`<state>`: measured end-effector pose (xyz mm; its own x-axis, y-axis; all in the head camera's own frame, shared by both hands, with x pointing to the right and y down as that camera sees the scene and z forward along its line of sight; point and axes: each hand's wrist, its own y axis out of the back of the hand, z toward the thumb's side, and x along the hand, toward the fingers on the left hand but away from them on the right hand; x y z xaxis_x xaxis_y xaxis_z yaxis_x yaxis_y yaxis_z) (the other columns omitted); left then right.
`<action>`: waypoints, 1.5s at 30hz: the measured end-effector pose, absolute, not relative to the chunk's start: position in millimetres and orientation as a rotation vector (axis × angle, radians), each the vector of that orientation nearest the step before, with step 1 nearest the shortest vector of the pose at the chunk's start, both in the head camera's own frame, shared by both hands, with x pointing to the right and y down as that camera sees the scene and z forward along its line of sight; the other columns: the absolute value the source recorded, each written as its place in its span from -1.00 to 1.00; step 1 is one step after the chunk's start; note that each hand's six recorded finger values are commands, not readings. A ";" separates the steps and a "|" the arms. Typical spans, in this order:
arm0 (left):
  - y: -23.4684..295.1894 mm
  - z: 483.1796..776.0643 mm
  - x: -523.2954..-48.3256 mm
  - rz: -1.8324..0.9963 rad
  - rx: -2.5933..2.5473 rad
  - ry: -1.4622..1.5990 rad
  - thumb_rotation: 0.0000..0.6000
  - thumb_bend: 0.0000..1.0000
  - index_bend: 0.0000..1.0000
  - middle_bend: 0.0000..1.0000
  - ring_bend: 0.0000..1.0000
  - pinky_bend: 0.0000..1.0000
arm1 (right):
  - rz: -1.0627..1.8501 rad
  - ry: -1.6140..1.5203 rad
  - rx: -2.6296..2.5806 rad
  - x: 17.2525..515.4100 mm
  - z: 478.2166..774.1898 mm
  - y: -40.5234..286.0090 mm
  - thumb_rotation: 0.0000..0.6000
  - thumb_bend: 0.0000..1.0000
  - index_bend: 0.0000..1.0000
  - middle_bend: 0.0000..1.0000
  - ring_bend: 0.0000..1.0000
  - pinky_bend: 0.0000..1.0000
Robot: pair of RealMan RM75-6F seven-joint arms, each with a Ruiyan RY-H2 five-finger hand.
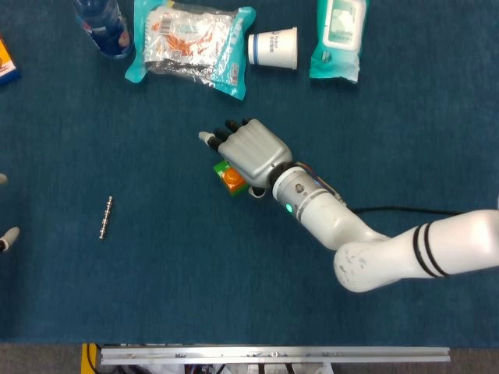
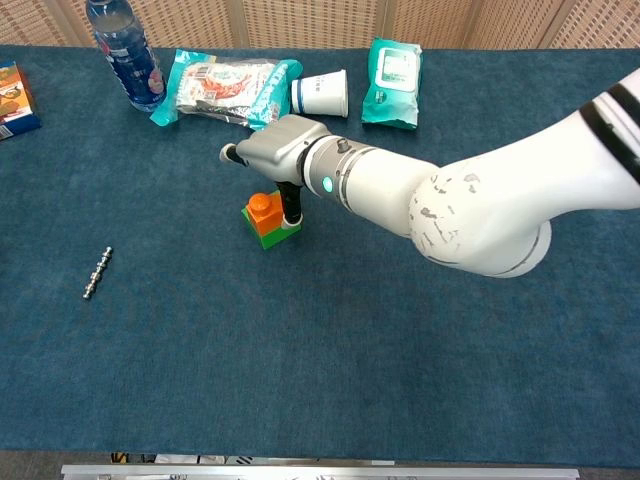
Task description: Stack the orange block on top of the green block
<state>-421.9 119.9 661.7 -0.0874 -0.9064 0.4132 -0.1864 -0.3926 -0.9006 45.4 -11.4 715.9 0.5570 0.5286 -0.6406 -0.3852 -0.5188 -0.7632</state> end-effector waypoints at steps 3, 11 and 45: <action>119.2 662.0 -419.8 -1.529 -1.587 1.201 1.00 -0.68 -0.45 -0.34 -0.43 -0.49 | 1.119 -0.149 -1.805 50.6 706.0 -15.1 1.00 -0.81 -1.00 -0.76 -0.86 -0.57; 115.1 658.8 -416.9 -1.503 -1.578 1.215 1.00 -0.68 -0.45 -0.34 -0.43 -0.49 | 1.119 -0.318 -1.766 92.3 683.6 -33.6 1.00 -0.62 -1.00 -0.64 -0.86 -0.58; 100.1 646.5 -383.8 -1.278 -1.539 1.206 1.00 -0.68 -0.45 -0.34 -0.43 -0.50 | 1.386 -1.047 -1.403 423.5 615.1 56.9 1.00 -0.49 -0.73 -0.41 -0.72 -0.58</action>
